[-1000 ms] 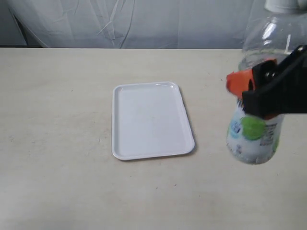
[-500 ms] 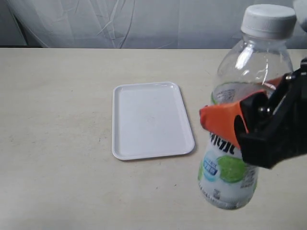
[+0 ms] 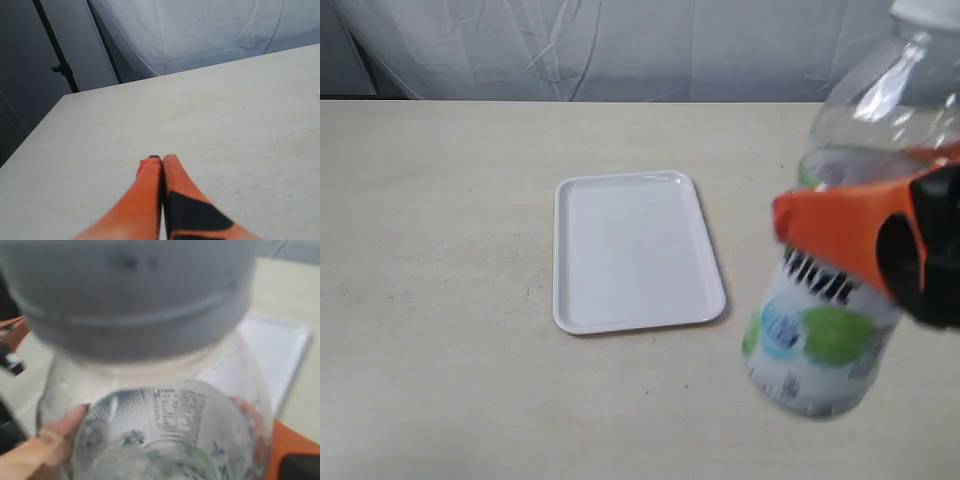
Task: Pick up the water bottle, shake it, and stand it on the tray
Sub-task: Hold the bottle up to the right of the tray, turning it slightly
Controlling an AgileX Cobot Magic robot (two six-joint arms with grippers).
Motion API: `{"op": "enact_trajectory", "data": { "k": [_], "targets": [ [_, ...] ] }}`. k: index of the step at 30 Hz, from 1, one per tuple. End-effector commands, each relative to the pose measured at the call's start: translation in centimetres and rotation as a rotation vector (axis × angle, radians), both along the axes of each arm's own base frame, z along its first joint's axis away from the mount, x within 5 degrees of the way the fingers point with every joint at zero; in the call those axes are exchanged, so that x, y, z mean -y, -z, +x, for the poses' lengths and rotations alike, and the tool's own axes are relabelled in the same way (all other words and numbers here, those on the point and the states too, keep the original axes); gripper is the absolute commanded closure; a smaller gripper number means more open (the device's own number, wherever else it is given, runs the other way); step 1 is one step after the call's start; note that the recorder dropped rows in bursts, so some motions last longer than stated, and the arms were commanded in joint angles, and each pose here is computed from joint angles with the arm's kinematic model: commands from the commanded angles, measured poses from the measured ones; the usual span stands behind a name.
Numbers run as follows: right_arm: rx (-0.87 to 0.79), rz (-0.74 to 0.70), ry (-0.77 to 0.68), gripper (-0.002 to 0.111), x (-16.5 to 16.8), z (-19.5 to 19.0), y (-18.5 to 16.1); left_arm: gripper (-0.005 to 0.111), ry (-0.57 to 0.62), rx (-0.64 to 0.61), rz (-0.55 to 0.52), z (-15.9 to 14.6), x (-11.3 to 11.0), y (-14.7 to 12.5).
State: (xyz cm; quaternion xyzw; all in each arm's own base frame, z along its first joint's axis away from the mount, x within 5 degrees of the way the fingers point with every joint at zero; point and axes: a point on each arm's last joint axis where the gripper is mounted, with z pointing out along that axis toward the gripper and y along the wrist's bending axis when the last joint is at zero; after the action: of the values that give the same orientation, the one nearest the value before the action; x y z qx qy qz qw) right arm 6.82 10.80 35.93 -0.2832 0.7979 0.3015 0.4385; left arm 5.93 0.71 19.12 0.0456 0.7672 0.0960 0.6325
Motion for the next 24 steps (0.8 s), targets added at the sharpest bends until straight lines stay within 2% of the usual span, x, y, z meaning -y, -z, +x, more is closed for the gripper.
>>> {"op": "enact_trajectory", "data": {
  "k": [1, 2, 5, 6, 7, 8, 10, 11, 12, 13, 15, 17, 18, 19, 22, 23, 24],
  "targets": [
    [0.020, -0.004, 0.373, 0.109, 2.8, 2.0, -0.4, 0.107, 0.001, 0.015, -0.002, 0.0, 0.0, -0.1],
    [-0.003, -0.008, 0.308, 0.109, 2.5, 1.5, -0.3, 0.107, 0.001, 0.015, -0.002, 0.0, 0.0, -0.1],
    [0.007, -0.011, -0.023, 0.109, 0.8, -0.6, -0.3, 0.107, 0.001, 0.015, -0.002, 0.0, 0.0, -0.1],
    [0.053, -0.037, -0.085, 0.109, 0.7, -0.9, -0.4, 0.107, 0.001, 0.015, -0.002, 0.0, 0.0, -0.1],
    [0.084, -0.063, -0.084, 0.109, 0.9, -0.8, -0.3, 0.107, 0.001, 0.015, -0.002, 0.0, 0.0, -0.1],
    [0.119, -0.105, -0.003, 0.109, 1.4, 0.0, -0.3, 0.107, 0.001, 0.015, -0.002, 0.0, 0.0, -0.1],
    [0.123, -0.147, 0.276, 0.109, 3.0, 1.7, -0.2, 0.107, 0.001, 0.015, -0.002, 0.0, 0.0, -0.1],
    [0.093, -0.111, 0.413, 0.109, 3.7, 2.3, -0.3, 0.107, 0.001, 0.015, -0.002, 0.0, 0.0, -0.1],
    [0.048, -0.069, 0.429, 0.109, 3.6, 2.2, -0.2, 0.107, 0.001, 0.015, -0.002, 0.0, 0.0, -0.1],
    [0.019, -0.046, 0.356, 0.109, 3.0, 1.8, -0.1, 0.107, 0.001, 0.015, -0.002, 0.0, 0.0, -0.1],
    [-0.019, 0.003, 0.056, 0.109, 0.8, 0.0, -0.1, 0.107, 0.001, 0.015, -0.002, 0.0, 0.0, -0.1],
    [0.008, -0.012, -0.155, 0.109, -0.3, -1.3, -0.1, 0.107, 0.001, 0.015, -0.002, 0.0, 0.0, -0.1],
    [0.027, -0.039, -0.161, 0.109, -0.2, -1.3, 0.0, 0.107, 0.001, 0.015, -0.002, 0.0, 0.0, -0.1],
    [0.040, -0.077, -0.116, 0.109, 0.2, -0.9, 0.2, 0.107, 0.001, 0.015, -0.002, 0.0, 0.0, -0.1],
    [0.099, -0.195, 0.279, 0.109, 2.4, 1.9, 0.8, 0.107, 0.001, 0.015, -0.002, 0.0, 0.0, -0.1],
    [0.032, -0.147, 0.425, 0.109, 3.1, 2.3, 1.0, 0.107, 0.001, 0.015, -0.002, 0.0, 0.0, -0.1],
    [-0.006, -0.116, 0.429, 0.109, 2.9, 2.2, 1.1, 0.107, 0.001, 0.015, -0.002, 0.0, 0.0, -0.1]
  ]
}}
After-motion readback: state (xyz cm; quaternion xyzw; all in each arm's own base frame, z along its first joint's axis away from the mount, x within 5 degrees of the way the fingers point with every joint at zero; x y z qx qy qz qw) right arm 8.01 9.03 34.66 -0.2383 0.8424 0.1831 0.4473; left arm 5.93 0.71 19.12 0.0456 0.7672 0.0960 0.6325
